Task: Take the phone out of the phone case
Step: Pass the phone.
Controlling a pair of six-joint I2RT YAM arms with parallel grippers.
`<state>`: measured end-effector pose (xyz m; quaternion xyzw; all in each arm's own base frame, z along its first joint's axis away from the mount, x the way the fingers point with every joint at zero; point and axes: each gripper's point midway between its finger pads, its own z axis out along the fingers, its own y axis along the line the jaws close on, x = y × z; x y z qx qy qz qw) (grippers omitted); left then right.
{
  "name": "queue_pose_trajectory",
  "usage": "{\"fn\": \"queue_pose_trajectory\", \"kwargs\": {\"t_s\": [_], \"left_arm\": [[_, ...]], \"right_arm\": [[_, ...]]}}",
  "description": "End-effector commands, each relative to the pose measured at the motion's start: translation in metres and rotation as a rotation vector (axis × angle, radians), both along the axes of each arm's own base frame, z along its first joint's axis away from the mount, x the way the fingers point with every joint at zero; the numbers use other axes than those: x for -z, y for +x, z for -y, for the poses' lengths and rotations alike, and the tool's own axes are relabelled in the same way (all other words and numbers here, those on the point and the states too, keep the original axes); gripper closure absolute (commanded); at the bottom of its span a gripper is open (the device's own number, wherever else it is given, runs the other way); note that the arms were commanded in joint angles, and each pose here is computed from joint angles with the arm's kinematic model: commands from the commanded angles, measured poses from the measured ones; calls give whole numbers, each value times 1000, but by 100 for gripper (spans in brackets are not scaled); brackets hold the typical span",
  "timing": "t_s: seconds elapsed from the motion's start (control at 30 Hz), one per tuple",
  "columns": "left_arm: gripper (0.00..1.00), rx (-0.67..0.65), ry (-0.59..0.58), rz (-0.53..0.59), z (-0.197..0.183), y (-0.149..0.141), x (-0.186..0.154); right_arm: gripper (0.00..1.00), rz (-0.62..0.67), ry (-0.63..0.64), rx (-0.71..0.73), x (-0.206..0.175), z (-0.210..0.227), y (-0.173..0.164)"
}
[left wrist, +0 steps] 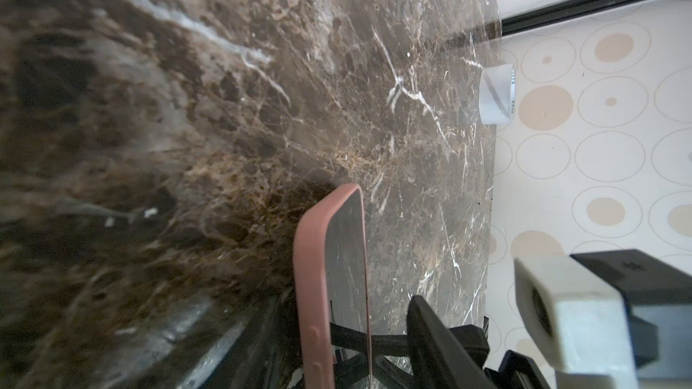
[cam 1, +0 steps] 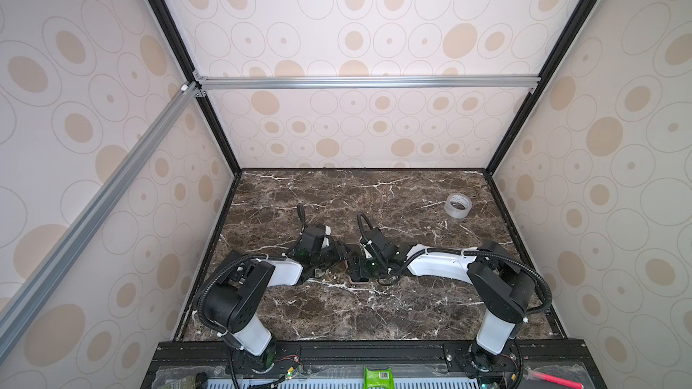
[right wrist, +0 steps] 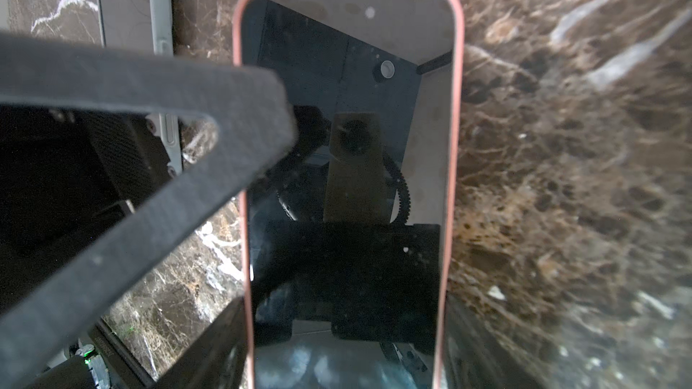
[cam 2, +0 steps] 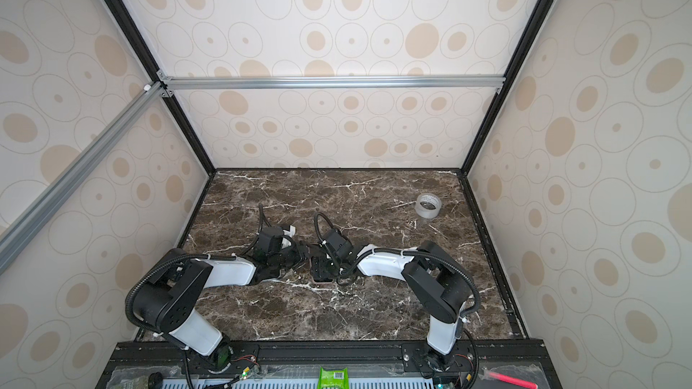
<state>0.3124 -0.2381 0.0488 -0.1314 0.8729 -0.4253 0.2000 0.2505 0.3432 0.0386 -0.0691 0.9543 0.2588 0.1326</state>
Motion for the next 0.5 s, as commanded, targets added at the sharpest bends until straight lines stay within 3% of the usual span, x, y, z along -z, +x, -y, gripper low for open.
{"fn": "queue_pose_trajectory", "kwargs": {"t_s": [0.0, 0.47], "left_arm": [[53, 16, -60, 37, 12, 6, -15], [75, 22, -56, 53, 13, 8, -16]], "right_arm": [[38, 26, 3, 17, -8, 1, 7], [38, 52, -8, 15, -14, 2, 11]]}}
